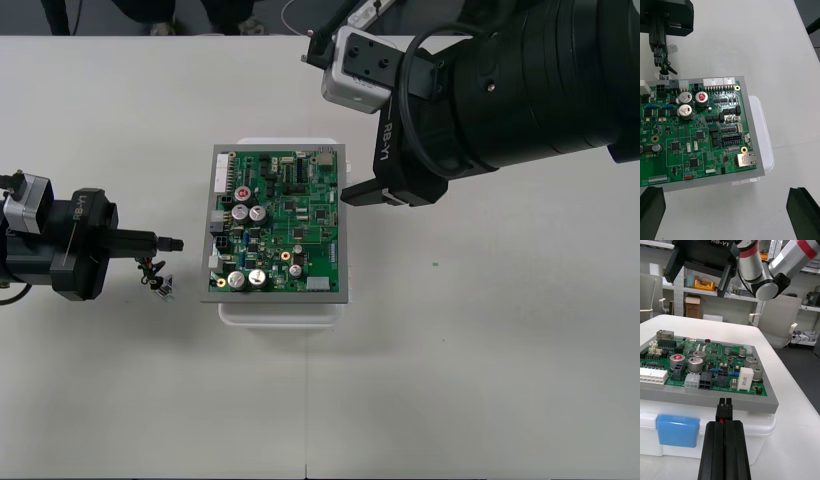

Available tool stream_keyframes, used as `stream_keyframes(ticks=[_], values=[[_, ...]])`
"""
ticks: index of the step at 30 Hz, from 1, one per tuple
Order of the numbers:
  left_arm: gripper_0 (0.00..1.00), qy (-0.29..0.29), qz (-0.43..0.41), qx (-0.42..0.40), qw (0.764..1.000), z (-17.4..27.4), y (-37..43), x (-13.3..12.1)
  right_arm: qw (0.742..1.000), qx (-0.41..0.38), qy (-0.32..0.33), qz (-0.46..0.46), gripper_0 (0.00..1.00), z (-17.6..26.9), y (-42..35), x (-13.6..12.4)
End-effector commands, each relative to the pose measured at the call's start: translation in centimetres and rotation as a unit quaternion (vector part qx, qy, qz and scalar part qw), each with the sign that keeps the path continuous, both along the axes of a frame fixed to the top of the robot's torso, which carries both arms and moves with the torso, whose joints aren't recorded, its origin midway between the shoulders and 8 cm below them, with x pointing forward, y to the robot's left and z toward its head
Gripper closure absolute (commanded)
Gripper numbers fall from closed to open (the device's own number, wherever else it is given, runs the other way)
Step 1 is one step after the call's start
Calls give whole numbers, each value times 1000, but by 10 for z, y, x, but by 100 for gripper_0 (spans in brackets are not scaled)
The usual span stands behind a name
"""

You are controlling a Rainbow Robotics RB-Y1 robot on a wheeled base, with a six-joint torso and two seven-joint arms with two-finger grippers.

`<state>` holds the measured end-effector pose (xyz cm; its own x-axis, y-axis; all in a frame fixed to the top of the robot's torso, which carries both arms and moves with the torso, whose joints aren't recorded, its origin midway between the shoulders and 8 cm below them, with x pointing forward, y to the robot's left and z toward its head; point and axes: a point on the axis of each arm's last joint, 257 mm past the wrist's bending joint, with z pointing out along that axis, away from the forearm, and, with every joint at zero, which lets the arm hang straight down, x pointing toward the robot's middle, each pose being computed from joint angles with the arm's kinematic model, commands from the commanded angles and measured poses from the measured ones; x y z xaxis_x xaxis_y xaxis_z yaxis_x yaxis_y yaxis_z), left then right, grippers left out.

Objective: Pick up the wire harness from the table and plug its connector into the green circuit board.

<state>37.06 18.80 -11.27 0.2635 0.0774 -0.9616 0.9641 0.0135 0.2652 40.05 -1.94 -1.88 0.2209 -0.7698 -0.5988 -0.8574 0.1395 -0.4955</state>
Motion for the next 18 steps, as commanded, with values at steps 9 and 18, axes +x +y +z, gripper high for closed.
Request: stream_keyframes(ticks=[9,18], values=[[100,-64,-24,10,998,6,-5,2,998,-24,12,52,6,-25,14,-29],[100,-58,-22,11,998,4,-5,9,997,-28,32,59,6,-40,15,-38]])
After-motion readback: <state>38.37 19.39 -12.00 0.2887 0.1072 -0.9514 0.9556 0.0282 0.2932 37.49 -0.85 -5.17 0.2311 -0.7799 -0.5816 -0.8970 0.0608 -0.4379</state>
